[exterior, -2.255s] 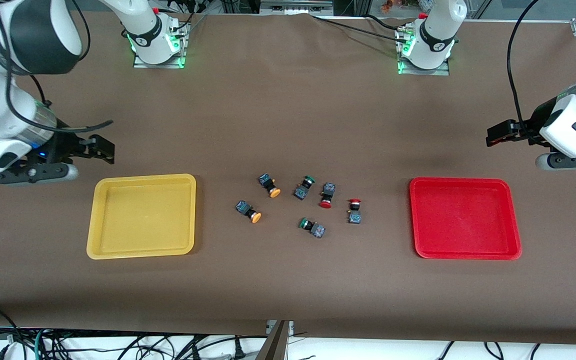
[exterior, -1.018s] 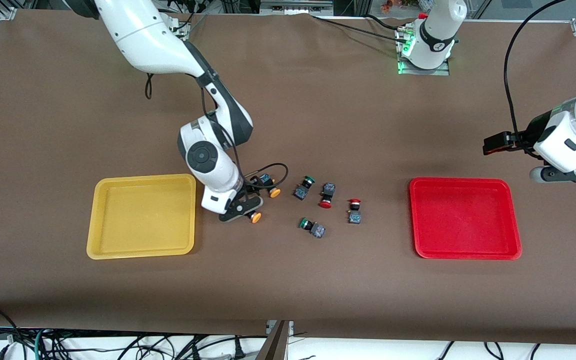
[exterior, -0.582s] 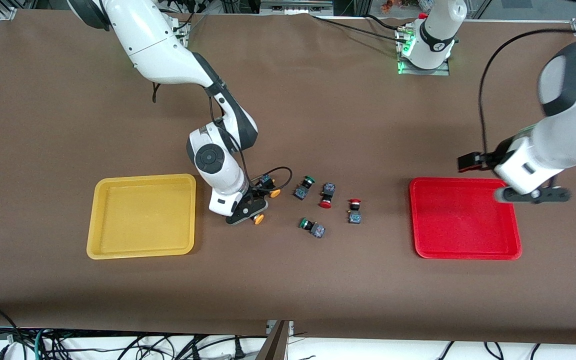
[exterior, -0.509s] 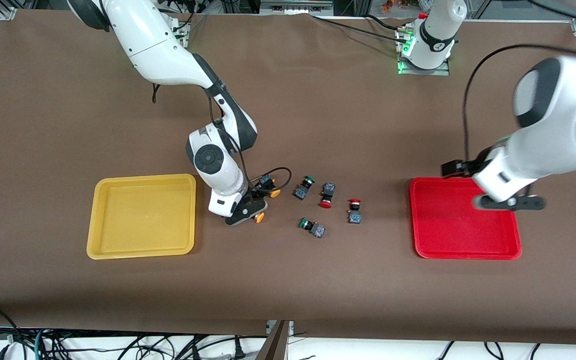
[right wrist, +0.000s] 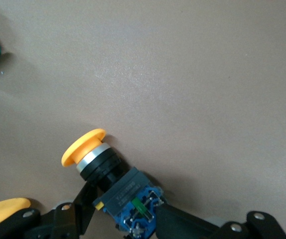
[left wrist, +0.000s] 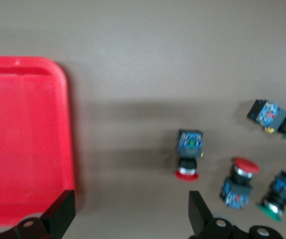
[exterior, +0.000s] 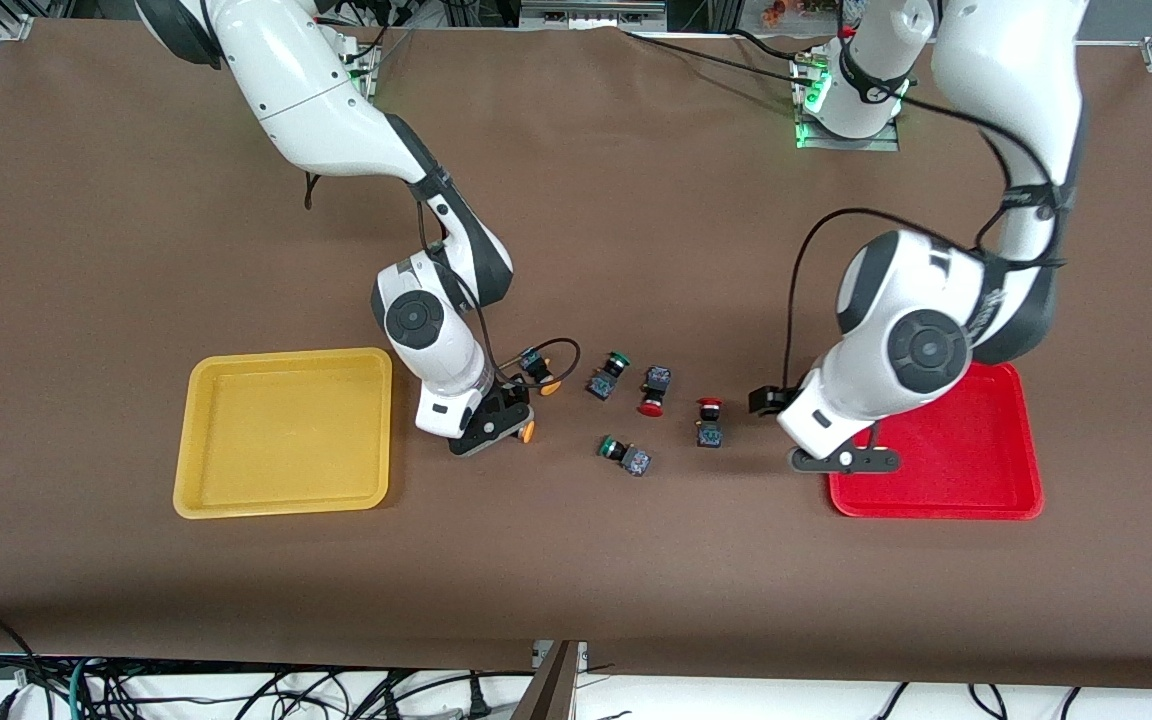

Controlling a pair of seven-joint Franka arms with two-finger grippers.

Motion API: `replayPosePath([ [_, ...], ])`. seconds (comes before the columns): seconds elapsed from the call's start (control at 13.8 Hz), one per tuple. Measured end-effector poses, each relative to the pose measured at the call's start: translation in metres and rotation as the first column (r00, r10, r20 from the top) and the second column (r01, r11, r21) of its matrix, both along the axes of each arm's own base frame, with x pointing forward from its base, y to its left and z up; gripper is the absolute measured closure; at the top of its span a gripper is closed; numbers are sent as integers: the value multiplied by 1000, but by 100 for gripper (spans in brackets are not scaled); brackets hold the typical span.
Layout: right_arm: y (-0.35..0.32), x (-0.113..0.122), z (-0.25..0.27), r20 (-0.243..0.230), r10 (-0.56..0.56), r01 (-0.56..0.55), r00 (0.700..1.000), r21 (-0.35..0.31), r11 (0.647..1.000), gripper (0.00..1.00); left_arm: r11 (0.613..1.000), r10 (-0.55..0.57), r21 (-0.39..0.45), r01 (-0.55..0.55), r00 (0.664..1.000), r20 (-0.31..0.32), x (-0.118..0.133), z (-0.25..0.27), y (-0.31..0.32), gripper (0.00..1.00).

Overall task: Place red and yellow buttons in trays
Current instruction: 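Lift the yellow button while the left gripper grasps a red-capped button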

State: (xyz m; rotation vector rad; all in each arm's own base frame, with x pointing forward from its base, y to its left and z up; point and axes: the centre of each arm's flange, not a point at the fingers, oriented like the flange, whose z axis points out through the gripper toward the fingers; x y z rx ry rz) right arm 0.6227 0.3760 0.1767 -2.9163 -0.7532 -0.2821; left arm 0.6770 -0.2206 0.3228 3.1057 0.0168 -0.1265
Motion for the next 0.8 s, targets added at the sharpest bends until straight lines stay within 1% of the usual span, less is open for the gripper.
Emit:
replayPosePath([
  [0.15,1,2,4,11,5,-5,1000,5,1000,23,1000,10,-9,-10,1000,24,8,-34,-2,0],
  [0.29,4,5,12,24,11,-11,1000,11,1000,1,1000,14,-15,-13,999,34,7,-65,-15,0],
  [0.44,8,3,18,27,27,-27,999,11,1000,0,1000,23,-16,-23,999,36,0,-90,-39,0],
  [0.51,10,2,21,32,52,-52,998,7,999,0,1000,26,-16,-26,999,35,-3,-99,-48,0],
  [0.8,11,1,19,48,124,-123,991,-21,992,0,1000,21,-17,-21,999,38,-10,-113,-65,0],
])
